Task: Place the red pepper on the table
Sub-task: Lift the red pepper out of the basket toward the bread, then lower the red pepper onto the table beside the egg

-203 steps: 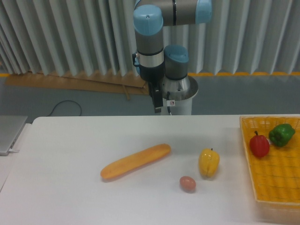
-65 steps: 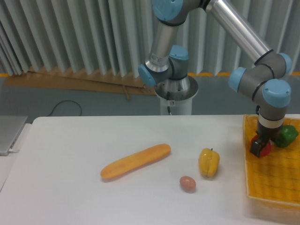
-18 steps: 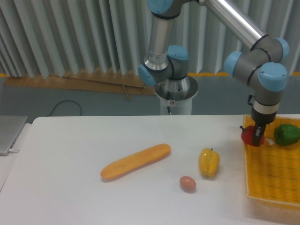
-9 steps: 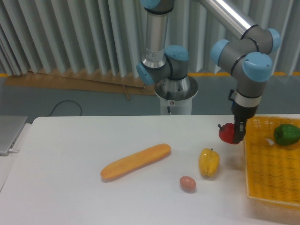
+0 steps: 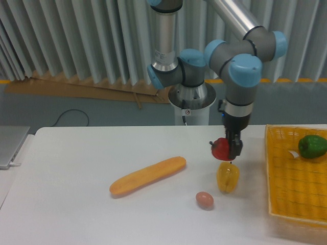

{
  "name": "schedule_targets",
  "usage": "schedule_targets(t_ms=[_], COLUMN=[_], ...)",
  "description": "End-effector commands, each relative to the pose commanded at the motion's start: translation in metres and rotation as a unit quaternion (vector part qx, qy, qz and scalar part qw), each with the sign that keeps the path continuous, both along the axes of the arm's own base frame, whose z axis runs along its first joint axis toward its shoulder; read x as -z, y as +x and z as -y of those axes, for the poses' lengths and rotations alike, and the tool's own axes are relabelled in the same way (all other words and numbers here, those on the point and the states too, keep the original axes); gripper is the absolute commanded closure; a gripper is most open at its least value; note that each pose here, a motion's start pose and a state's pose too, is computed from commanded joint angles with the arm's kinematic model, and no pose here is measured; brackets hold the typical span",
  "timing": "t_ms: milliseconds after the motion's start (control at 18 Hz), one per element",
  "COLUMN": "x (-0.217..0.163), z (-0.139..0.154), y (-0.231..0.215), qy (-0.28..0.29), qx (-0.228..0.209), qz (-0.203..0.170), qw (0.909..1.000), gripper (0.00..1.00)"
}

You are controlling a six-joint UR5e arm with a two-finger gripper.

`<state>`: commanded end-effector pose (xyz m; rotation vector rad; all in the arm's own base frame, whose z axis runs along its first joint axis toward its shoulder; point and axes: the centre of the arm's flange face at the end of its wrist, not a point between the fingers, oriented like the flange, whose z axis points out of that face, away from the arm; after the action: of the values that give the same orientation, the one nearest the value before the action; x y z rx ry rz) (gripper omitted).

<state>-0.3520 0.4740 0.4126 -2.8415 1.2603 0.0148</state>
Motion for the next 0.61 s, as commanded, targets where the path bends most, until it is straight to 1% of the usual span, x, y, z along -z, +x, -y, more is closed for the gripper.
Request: schedule_targets(t_ms=[167, 278, 389, 500, 611], x=[0.004, 0.005, 0.016, 0.02, 0.021], z=[-0.024, -0.043, -0.062, -0.07, -0.078], y=[0.018, 0.03, 0.045, 0.048, 0.051], qy=[0.001, 0.003, -0.005, -0.005, -0.003], qx=[-0.021, -0.024, -0.03, -0.039, -0.034], qz=[0.004, 0.003, 0.006, 0.01, 0.012], qw=[0.9998, 0.9997, 0.9995, 0.9992, 0.9993], gripper=[0.59, 0.59, 0.59, 0.59, 0.59])
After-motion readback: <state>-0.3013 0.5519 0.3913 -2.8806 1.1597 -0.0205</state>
